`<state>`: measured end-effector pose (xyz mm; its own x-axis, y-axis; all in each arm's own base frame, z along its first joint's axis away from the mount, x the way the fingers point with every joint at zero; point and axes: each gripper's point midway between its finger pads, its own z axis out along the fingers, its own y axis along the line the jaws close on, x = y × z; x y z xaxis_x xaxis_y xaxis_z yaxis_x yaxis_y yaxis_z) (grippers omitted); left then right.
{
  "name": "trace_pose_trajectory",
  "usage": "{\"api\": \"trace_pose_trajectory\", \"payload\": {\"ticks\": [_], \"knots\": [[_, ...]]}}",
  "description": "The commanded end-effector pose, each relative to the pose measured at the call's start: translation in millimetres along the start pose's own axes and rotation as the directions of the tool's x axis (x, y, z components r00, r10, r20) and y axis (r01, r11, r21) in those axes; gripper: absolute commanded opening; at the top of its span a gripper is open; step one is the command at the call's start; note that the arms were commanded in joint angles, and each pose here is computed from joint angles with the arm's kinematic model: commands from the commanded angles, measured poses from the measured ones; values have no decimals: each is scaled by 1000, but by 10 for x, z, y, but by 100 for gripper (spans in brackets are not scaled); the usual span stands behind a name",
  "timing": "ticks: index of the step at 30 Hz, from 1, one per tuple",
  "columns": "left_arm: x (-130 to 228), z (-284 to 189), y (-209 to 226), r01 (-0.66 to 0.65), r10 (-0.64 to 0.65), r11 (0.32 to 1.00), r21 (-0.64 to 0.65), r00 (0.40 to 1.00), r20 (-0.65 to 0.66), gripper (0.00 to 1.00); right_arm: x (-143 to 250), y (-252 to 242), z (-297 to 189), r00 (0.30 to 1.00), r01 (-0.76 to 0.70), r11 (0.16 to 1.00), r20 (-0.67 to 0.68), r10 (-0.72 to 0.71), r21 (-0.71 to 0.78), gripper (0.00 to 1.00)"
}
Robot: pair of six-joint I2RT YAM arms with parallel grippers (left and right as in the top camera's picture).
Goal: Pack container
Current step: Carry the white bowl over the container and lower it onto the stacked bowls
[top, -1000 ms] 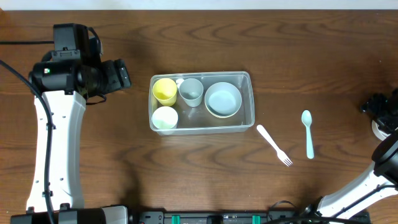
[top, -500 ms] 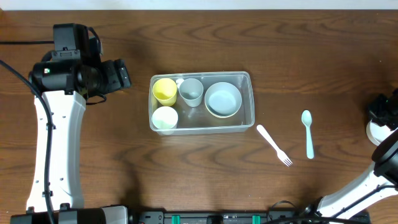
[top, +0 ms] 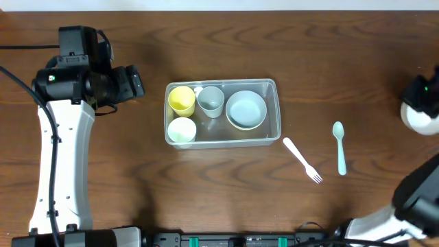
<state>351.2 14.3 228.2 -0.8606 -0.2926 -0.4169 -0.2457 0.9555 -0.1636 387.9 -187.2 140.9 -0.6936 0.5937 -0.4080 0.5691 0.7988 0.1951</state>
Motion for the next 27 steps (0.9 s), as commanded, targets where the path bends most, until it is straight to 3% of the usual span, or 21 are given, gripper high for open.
{"api": "trace_pose_trajectory", "payload": {"ticks": [1,4,8,11,14,20,27], "knots": [[29,45,33,19,-19,1000,-13,1000,-16,91,38,845,-509,964,254,954,118,-237,-159,1],[30,45,31,19,-19,1000,-13,1000,-16,91,332,1579,-840,859,507,832,213,-466,-224,1],[30,45,33,19,-19,1000,-13,1000,-16,91,994,2405,-1107,629,777,560,307,-715,-288,1],[31,45,31,19,-19,1000,-13,1000,-16,92,1504,2784,-1173,455,882,366,338,-824,-297,1],[31,45,31,19,-19,1000,-13,1000,-16,91,1884,3013,-1169,333,932,253,339,-880,-259,1],[31,45,31,19,-19,1000,-13,1000,-16,91,2477,3300,-980,212,949,120,311,-926,-290,1],[30,45,33,19,-19,1000,-13,1000,-16,91,2789,3287,-473,169,937,96,193,-967,-336,1]]}}
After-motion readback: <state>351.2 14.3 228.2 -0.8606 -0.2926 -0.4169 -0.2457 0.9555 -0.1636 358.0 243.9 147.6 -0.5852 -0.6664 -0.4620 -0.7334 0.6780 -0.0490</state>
